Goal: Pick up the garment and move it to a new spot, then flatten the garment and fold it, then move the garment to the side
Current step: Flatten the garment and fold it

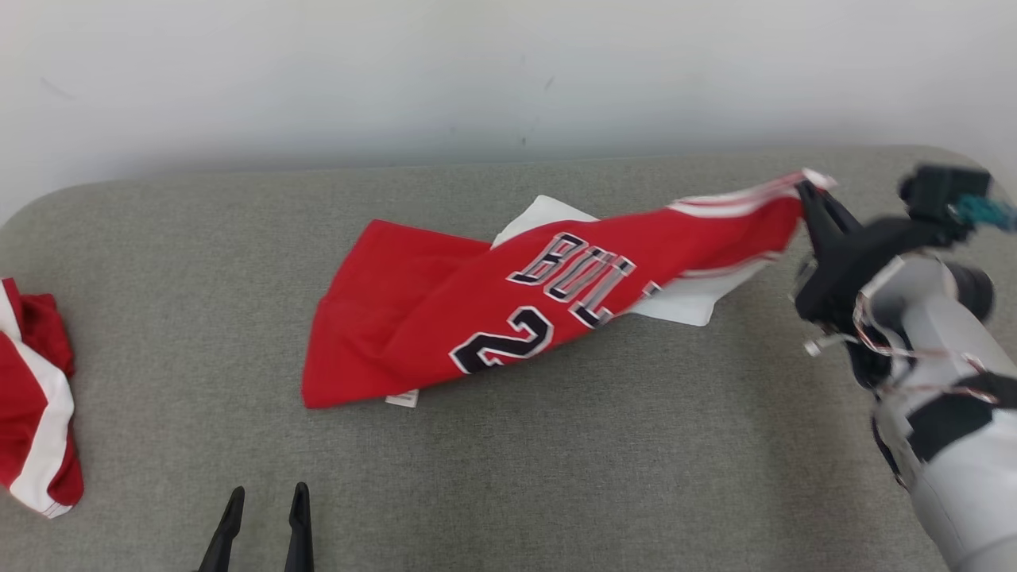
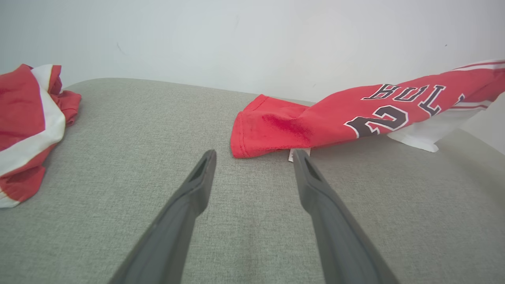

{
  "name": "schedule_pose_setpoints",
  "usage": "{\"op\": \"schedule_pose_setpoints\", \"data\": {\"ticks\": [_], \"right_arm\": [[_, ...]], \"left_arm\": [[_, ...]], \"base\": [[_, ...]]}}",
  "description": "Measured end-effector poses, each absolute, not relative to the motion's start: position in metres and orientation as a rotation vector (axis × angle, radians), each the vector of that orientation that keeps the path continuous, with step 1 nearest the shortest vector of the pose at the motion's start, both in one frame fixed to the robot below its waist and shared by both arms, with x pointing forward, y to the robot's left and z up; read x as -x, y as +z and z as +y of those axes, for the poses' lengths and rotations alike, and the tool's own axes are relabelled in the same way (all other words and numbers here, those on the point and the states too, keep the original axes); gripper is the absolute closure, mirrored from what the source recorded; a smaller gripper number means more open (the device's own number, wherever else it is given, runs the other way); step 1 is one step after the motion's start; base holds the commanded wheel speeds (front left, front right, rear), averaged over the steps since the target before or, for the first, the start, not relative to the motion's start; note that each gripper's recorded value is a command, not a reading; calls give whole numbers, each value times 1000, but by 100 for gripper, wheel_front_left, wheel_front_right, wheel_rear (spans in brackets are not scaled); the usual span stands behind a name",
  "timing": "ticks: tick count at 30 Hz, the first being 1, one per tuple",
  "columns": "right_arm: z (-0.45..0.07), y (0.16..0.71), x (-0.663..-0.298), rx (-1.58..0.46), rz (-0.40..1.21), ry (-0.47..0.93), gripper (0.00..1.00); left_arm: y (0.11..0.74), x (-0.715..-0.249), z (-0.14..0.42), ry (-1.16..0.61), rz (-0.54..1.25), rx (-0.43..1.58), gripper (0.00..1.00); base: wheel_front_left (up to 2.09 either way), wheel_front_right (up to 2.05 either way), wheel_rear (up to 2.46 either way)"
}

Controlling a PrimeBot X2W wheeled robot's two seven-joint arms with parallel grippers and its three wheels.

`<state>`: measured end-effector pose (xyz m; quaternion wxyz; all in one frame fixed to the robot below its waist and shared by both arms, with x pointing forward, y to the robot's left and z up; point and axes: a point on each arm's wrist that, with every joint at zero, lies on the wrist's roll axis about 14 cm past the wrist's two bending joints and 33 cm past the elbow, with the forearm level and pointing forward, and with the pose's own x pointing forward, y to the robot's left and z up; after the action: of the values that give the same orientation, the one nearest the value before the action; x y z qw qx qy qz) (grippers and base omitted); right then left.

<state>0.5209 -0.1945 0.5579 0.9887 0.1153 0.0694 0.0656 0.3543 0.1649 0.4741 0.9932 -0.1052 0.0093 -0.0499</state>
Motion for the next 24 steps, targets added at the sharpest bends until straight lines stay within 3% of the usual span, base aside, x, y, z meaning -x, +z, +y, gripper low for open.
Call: {"op": "schedule_pose_setpoints", "data": {"ticks": [6,14,15,16,20,24], "right_arm": [[-252,505,-485,-145,245,-1,100],[-289,425,-419,1,501,-95,100],[-291,416,-410,9,538,-104,88],[-292,407,-402,2,575,-117,0],[-291,397,-384,0,648,-143,0],[-295,433,-392,9,579,-179,0]], "left_arm": [[474,-356,160,-114,19,212,0],[478,-352,160,-118,7,210,0],[479,-351,160,-117,6,210,0],[479,-350,161,-115,5,210,0],[480,-348,162,-111,1,209,0],[480,-343,163,-109,2,209,0]], "base": [[0,0,0],[0,0,0],[0,0,0],[0,0,0],[0,0,0],[0,0,0]]}}
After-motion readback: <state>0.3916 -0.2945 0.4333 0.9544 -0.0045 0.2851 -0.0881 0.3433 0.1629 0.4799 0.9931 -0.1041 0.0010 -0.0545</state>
